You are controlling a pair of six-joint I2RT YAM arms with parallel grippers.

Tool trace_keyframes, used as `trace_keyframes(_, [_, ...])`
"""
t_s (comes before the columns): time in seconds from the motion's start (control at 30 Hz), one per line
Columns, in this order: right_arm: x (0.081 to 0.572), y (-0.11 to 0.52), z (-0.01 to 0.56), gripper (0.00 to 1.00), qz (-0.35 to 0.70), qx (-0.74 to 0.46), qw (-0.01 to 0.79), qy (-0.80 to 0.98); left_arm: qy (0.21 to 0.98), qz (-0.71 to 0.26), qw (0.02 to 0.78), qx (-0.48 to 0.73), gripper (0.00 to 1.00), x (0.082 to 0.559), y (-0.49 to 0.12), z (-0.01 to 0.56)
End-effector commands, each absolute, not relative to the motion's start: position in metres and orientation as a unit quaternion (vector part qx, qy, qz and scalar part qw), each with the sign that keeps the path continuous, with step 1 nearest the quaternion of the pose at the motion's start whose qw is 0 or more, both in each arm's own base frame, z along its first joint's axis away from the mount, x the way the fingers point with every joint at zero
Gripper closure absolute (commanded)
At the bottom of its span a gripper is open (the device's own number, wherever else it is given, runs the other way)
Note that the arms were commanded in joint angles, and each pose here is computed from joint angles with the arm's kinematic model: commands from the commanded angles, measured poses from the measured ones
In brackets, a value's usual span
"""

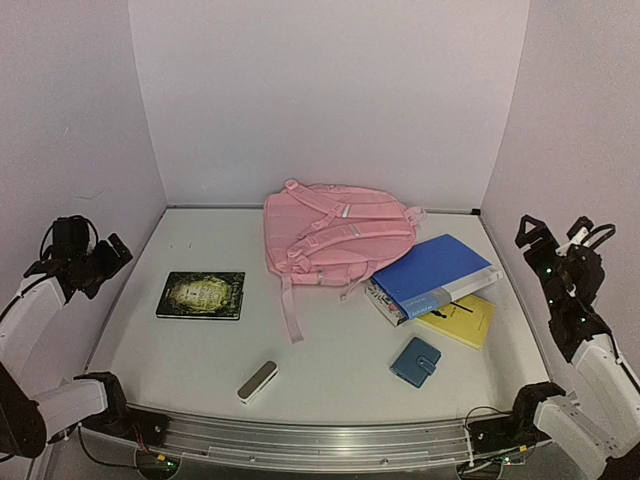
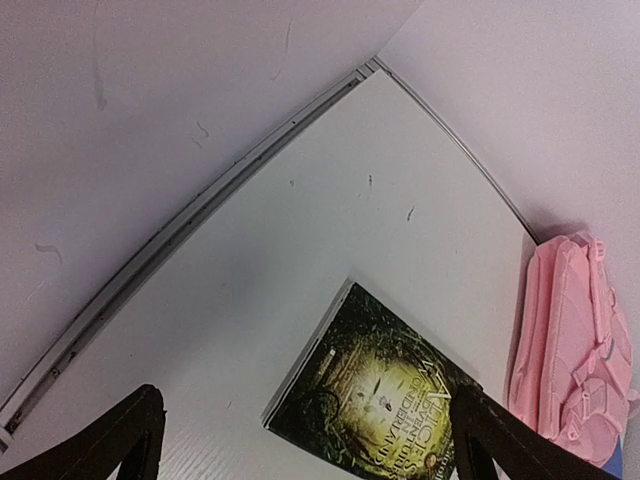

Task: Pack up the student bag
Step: Adjust the student bag at the center of the board.

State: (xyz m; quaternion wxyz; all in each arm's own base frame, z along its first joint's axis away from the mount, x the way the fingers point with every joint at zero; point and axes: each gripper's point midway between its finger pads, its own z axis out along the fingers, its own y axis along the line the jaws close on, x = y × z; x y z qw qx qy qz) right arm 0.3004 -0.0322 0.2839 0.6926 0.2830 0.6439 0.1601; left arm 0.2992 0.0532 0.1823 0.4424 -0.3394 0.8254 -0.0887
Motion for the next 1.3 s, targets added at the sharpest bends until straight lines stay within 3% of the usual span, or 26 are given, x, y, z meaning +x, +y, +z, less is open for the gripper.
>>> trace_keyframes(0.0, [0.304, -0.024, 0.291, 0.02, 0.198, 0.284, 0.687, 0.639, 0.818, -0.131, 0.46, -0.32, 0.0, 0.304, 0.041, 0.229])
trace_keyframes(0.37, [0.343, 0.037, 0.299, 0.02, 0.307, 0.178, 0.608, 0.71, 0.864, -0.185, 0.445, -0.143, 0.0, 0.327, -0.002, 0.313])
trace_keyframes(0.57, [0.38, 0.088, 0.263, 0.02, 0.335, 0.143, 0.524, 0.77, 0.865, -0.241, 0.428, -0.102, 0.0, 0.349, -0.026, 0.294])
trace_keyframes(0.8, [0.426, 0.145, 0.2, 0.07, 0.35, 0.138, 0.429, 0.821, 0.872, -0.234, 0.425, -0.061, 0.0, 0.352, -0.038, 0.268])
trace_keyframes(1.27, [0.514, 0.158, 0.109, 0.21, 0.338, 0.205, 0.377, 0.838, 0.867, -0.26, 0.423, -0.043, 0.0, 0.34, -0.049, 0.266])
